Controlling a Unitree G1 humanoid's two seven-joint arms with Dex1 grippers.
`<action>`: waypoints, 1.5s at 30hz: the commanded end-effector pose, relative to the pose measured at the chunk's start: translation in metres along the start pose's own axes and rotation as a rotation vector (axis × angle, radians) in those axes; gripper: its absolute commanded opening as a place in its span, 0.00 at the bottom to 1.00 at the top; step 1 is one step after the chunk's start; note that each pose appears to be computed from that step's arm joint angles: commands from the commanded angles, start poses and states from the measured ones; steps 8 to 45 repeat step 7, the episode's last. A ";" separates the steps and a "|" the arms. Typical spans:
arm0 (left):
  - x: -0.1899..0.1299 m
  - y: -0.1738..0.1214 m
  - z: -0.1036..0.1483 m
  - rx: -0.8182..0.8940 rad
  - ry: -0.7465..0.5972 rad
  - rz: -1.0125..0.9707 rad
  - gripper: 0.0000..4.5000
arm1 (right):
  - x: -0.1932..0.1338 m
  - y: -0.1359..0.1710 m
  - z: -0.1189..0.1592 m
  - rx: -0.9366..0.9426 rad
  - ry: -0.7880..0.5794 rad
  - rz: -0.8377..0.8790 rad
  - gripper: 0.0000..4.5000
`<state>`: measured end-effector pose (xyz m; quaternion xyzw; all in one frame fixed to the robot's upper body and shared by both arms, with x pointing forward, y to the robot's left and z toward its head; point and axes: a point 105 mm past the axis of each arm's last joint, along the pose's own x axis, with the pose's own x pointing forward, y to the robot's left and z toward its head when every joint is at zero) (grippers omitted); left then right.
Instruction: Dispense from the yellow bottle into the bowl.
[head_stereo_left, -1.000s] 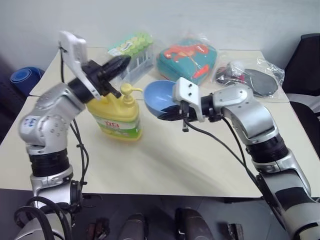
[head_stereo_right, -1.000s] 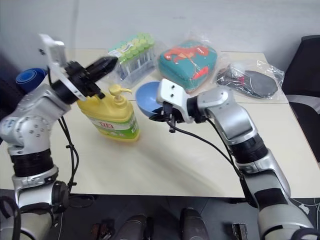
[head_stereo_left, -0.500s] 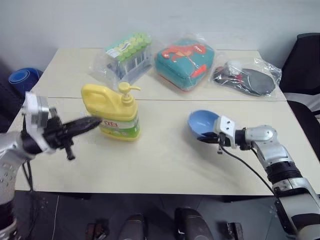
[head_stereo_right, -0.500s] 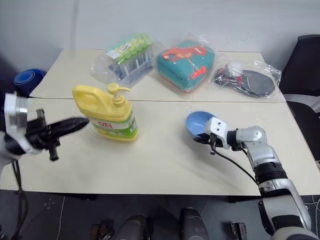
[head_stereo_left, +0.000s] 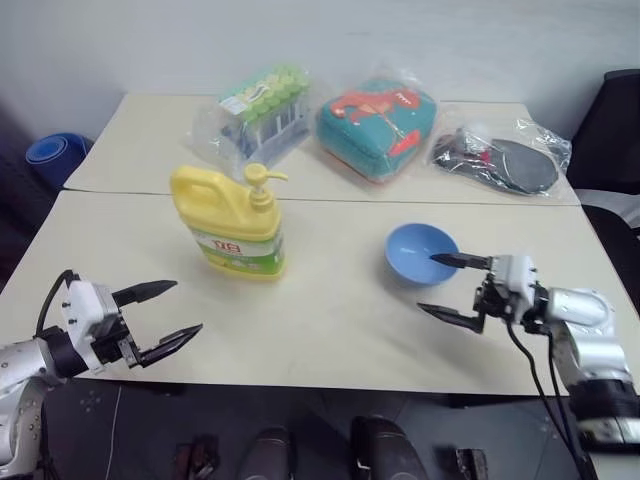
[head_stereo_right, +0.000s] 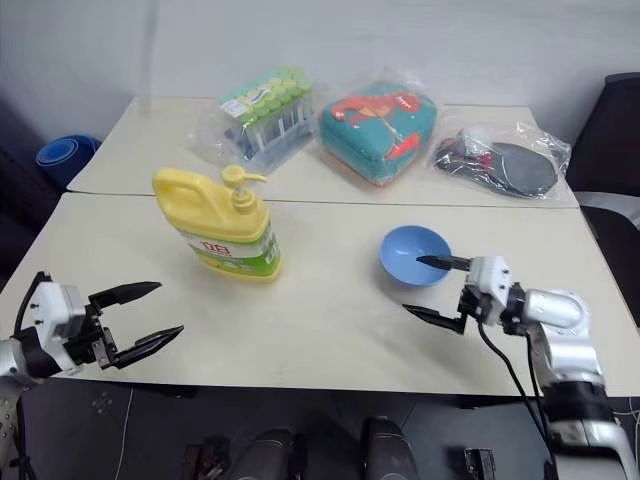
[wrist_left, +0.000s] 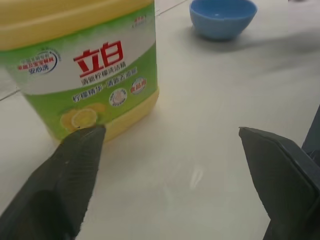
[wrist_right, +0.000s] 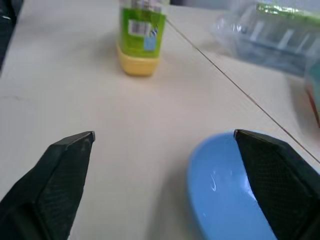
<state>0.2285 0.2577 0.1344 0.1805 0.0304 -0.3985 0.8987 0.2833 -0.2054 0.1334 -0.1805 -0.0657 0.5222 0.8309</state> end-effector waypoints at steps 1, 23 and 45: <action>-0.003 -0.005 -0.015 0.082 0.060 0.030 0.97 | -0.019 0.014 0.013 -0.021 -0.014 -0.060 0.99; -0.004 -0.016 -0.033 0.069 0.087 0.052 0.97 | -0.033 0.053 -0.007 -0.001 0.064 -0.066 0.99; -0.004 -0.016 -0.033 0.069 0.087 0.052 0.97 | -0.033 0.053 -0.007 -0.001 0.064 -0.066 0.99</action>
